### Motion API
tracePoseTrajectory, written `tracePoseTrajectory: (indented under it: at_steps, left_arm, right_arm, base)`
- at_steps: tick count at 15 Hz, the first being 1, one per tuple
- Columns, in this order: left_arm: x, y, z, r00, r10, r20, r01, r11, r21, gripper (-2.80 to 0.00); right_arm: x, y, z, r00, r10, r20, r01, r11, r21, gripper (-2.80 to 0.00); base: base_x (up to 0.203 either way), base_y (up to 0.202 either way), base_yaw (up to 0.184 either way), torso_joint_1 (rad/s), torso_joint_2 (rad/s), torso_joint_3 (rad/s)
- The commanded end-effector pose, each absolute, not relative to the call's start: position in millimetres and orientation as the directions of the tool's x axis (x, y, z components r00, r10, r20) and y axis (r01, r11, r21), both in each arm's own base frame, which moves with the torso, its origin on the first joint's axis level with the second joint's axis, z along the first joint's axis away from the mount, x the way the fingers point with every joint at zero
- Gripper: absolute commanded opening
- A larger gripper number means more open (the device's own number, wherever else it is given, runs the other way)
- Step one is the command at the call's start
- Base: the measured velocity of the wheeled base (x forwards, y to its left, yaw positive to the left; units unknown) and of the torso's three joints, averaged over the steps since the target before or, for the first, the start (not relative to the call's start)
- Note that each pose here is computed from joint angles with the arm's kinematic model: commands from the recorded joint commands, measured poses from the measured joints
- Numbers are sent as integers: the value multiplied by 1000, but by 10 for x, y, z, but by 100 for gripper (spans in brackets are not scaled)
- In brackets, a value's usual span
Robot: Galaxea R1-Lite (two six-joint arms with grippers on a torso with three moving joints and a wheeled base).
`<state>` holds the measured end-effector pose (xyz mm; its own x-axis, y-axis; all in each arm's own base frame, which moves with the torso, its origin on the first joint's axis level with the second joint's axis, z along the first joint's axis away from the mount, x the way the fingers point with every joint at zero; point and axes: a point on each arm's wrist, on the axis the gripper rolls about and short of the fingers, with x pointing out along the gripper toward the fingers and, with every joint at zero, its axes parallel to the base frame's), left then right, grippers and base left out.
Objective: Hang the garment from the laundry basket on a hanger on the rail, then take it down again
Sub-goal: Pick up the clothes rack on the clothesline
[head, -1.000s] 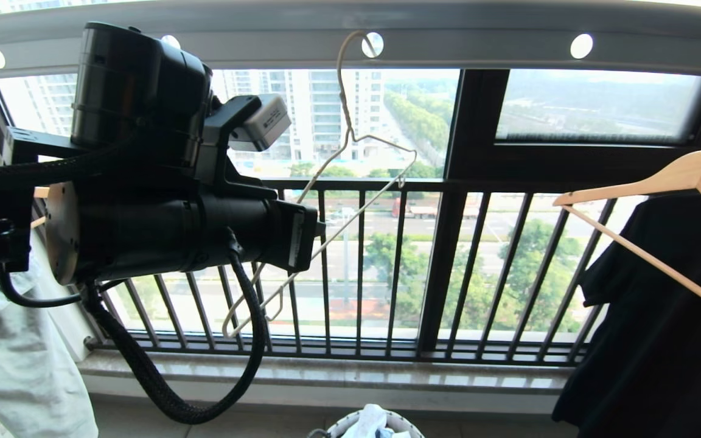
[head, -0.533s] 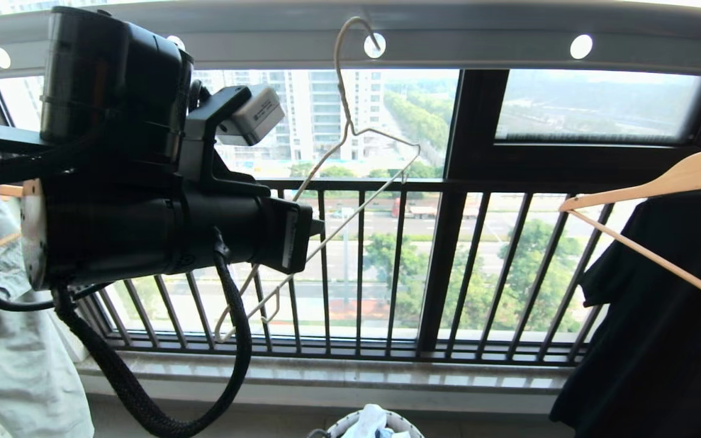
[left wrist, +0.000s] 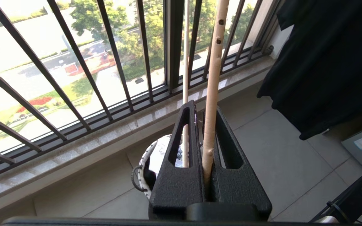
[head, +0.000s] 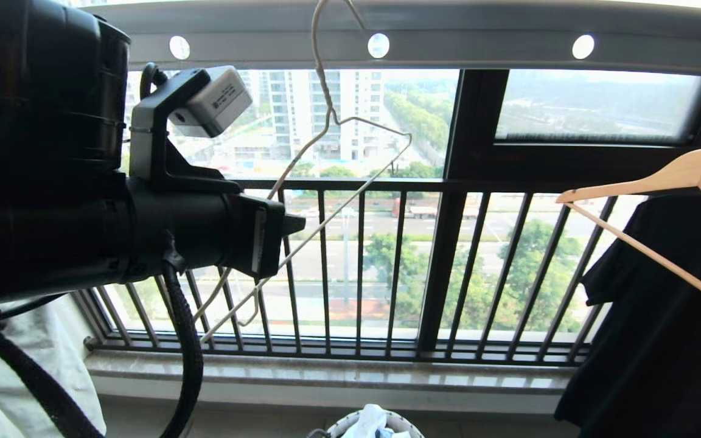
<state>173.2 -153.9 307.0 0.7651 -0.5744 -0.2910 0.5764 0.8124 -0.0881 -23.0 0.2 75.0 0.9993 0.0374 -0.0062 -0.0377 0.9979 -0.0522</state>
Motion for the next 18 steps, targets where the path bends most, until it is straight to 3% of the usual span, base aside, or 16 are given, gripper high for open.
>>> tracePoseTrajectory:
  at_steps: [1, 14, 18]
  left_arm:
    - [1576, -1401, 3144, 772, -583, -254, 580, 809, -94, -280]
    - [1175, -1040, 2598, 735, -567, -372, 580, 810, -88, -280]
    - [1181, -1066, 2306, 639, -610, -468, 652, 753, -92, -280]
  right_arm:
    - [-230, 2, 749, 999, 38, -6, -39, 998, -53, -280]
    - [-230, 2, 749, 999, 38, -7, -39, 998, -53, -280]
    - [-230, 2, 749, 999, 38, -6, -39, 998, -53, -280]
  base:
    - [0, 0, 0, 0, 0, 0]
    - [0, 0, 0, 0, 0, 0]
    - [0, 0, 0, 0, 0, 0]
